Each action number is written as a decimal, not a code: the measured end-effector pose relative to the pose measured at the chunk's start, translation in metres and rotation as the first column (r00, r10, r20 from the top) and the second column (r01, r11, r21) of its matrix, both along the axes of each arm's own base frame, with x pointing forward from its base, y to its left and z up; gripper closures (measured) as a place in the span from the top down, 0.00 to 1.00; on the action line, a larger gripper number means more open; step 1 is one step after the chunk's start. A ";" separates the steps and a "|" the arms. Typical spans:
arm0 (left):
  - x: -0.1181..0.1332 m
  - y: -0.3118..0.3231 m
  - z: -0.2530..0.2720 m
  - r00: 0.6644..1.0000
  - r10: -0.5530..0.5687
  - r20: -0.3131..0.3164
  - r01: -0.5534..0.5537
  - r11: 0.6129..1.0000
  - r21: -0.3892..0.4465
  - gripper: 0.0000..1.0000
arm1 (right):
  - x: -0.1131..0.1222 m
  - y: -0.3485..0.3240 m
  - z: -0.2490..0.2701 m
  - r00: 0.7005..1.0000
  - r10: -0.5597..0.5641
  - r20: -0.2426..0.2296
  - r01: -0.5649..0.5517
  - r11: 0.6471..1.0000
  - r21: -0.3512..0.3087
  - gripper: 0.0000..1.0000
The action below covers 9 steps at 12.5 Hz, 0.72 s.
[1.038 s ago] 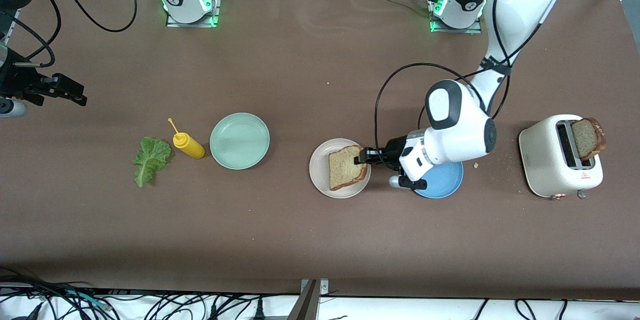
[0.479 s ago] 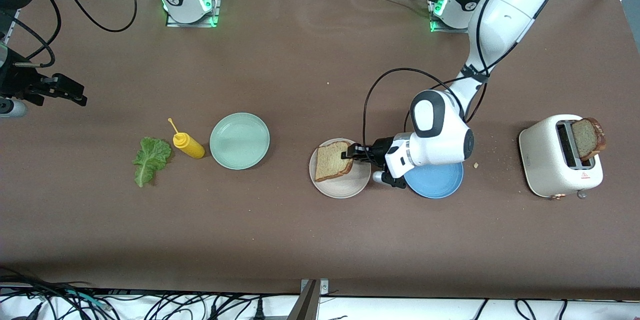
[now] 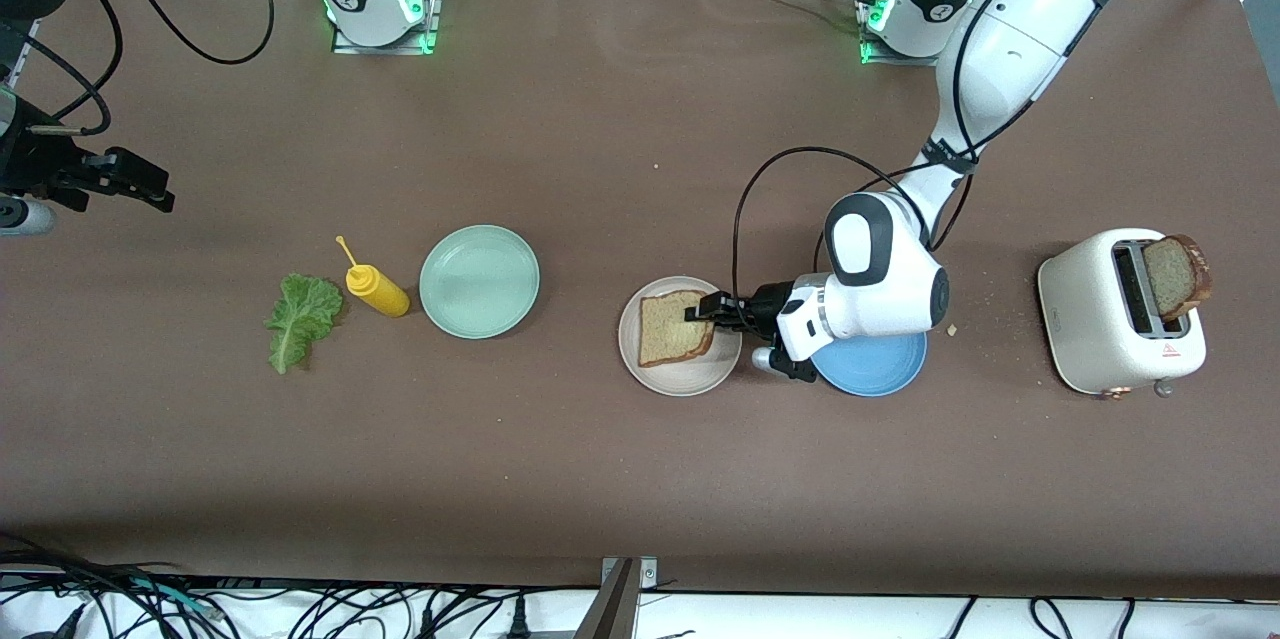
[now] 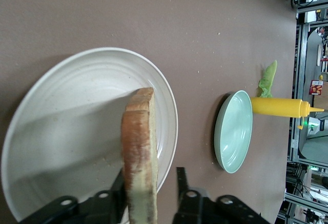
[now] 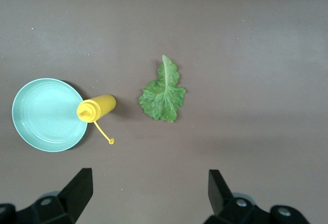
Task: Make sandwich in beige plate with both arms
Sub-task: 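Lower the bread onto the beige plate and open the left gripper, then raise the left gripper away while the right gripper reaches out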
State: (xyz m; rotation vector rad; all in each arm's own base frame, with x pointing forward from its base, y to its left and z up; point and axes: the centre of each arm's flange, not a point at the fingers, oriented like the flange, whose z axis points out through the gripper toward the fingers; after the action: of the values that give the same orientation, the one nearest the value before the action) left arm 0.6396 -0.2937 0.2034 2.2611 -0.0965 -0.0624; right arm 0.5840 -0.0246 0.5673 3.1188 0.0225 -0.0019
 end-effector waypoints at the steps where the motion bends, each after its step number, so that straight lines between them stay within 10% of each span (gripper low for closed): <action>1: 0.003 0.004 0.000 1.000 0.005 0.005 -0.005 1.000 0.002 0.58 | 0.000 0.000 0.000 1.000 0.000 0.000 0.000 1.000 0.000 1.00; 5: 0.017 0.031 0.004 0.998 -0.022 0.065 0.017 0.997 0.077 1.00 | 0.000 0.000 0.000 1.000 0.000 0.001 0.000 1.000 0.000 1.00; 9: 0.035 0.071 0.026 0.988 -0.075 0.133 0.048 0.980 0.195 1.00 | 0.000 0.000 0.000 1.000 0.000 0.002 0.000 1.000 0.000 1.00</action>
State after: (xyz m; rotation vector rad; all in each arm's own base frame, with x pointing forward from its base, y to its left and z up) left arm 0.6746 -0.2223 0.2289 2.4539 -0.2445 0.0570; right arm 0.5845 -0.0246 0.5671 3.1188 0.0225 0.0008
